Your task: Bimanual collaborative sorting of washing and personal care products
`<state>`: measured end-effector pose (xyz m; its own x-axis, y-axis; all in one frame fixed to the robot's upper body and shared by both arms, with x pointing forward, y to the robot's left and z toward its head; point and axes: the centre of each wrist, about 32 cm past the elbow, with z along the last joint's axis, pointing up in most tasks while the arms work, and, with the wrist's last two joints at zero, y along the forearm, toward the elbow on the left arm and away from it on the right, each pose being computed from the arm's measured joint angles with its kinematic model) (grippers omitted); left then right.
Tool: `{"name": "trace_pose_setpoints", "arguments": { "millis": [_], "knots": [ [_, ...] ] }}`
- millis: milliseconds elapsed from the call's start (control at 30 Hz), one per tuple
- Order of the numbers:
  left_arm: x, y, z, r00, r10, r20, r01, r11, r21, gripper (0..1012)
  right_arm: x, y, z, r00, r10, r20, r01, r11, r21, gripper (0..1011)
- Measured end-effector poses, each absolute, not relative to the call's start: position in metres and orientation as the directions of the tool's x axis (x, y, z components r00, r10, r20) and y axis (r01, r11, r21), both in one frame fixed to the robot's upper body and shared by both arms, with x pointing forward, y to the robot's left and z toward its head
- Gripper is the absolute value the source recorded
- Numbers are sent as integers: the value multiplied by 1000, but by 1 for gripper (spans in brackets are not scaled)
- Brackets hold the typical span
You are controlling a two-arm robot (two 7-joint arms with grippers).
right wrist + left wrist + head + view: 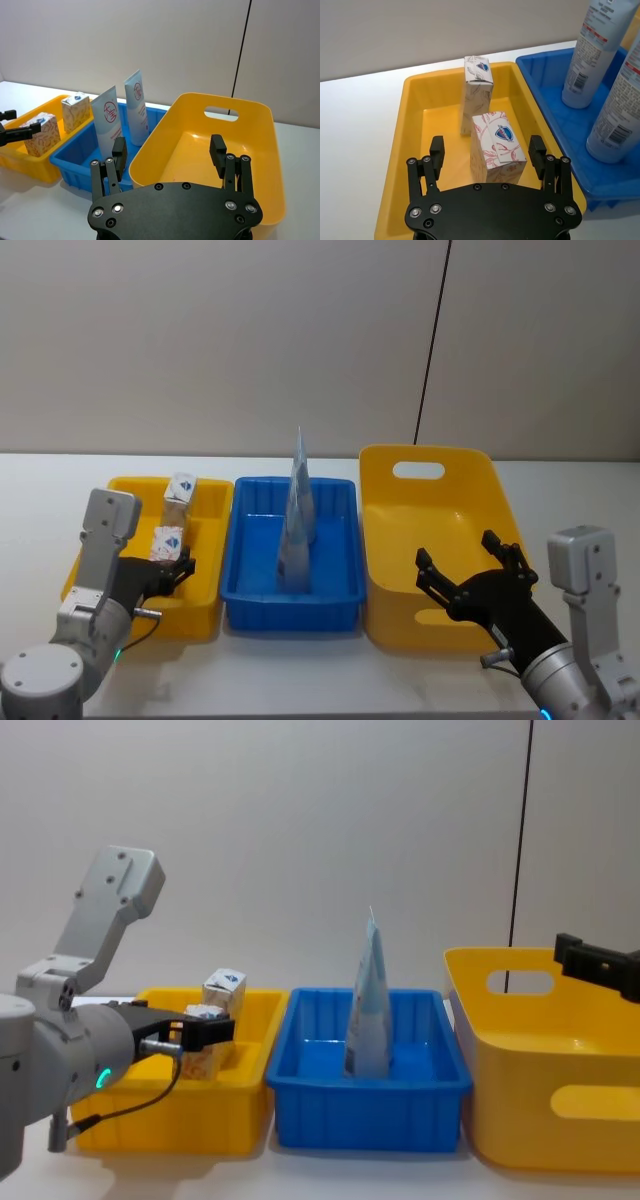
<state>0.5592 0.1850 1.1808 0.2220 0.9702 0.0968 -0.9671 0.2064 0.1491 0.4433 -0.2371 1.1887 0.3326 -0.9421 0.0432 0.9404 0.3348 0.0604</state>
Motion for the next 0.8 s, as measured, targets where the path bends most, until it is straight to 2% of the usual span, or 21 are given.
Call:
{"name": "trace_pose_setpoints", "arguments": {
  "millis": [800],
  "knots": [
    [574, 181, 1171, 215, 976, 21, -965, 209, 159, 1001, 443, -237, 1189, 333, -942, 43, 940, 335, 60, 1000]
  ]
}}
